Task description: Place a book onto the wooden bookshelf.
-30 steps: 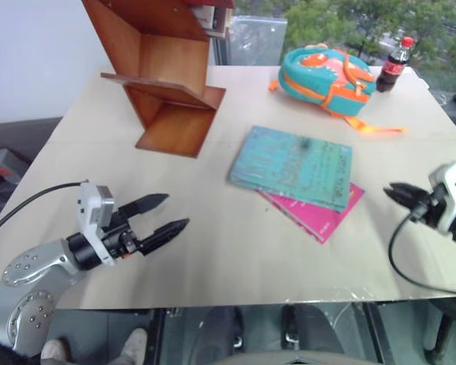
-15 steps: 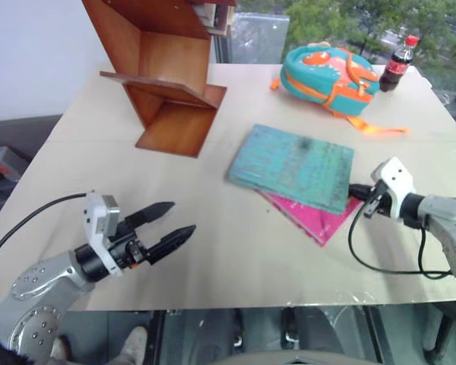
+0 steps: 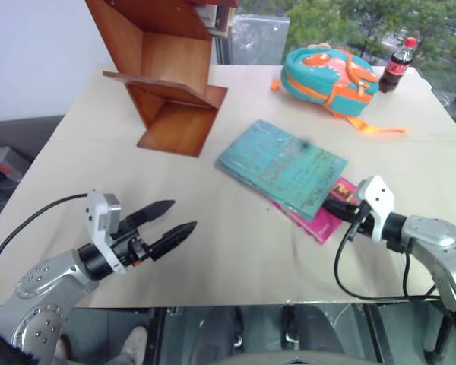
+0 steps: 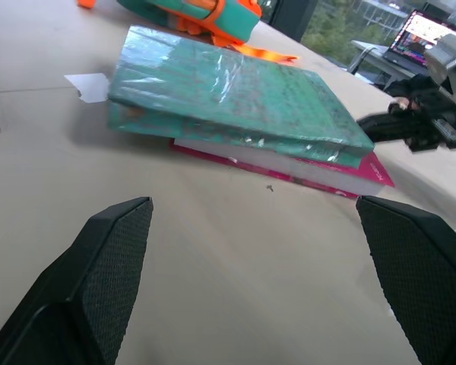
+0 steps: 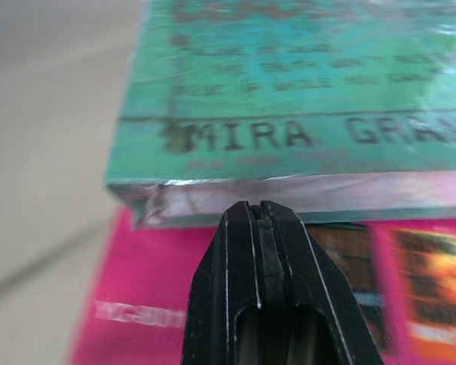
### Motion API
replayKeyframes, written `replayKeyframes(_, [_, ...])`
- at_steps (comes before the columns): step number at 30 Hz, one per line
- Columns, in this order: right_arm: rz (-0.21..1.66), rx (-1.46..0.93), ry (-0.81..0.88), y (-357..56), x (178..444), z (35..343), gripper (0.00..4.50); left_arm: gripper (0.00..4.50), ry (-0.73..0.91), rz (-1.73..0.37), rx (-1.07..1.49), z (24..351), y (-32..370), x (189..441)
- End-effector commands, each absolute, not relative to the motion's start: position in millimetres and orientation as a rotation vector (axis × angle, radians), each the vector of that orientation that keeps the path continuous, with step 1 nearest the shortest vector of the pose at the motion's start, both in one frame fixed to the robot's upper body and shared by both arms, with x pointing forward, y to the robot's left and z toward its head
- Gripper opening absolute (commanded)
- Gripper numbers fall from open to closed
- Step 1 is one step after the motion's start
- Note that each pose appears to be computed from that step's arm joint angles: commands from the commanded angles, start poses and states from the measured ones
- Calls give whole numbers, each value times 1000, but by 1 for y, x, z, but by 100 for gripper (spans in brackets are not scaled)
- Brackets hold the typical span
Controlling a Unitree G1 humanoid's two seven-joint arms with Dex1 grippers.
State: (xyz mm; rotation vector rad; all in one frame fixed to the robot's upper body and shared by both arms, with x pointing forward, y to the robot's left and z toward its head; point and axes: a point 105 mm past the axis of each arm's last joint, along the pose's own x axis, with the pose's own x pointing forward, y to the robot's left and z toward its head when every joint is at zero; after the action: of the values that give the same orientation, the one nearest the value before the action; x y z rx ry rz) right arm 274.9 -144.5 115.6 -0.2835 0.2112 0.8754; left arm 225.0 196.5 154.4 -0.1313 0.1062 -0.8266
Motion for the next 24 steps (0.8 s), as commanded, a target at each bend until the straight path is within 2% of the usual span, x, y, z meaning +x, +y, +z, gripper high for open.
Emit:
replayKeyframes(1, [923, -278, 147, -129, 265, 129, 3, 450, 94, -829, -141, 158, 196, 227])
replayKeyframes(7, [867, -285, 127, -135, 255, 136, 3, 450, 114, -799, -167, 153, 196, 237])
replayKeyframes(8, [861, -273, 130, -140, 251, 137, 27, 450, 119, -784, -167, 151, 196, 240])
replayKeyframes(10, [860, -244, 135, -148, 238, 142, 83, 450, 132, -764, -193, 147, 195, 244])
replayKeyframes(12, [848, -260, 148, -156, 226, 142, 172, 450, 157, -762, -256, 143, 192, 247])
replayKeyframes(17, [818, -318, 100, -164, 205, 153, 429, 450, 254, -710, -630, 134, 177, 268])
replayKeyframes(18, [819, -317, 82, -161, 203, 157, 444, 450, 266, -703, -704, 132, 171, 273])
replayKeyframes(24, [824, -324, 4, -145, 201, 170, 444, 450, 352, -648, -986, 117, 135, 304])
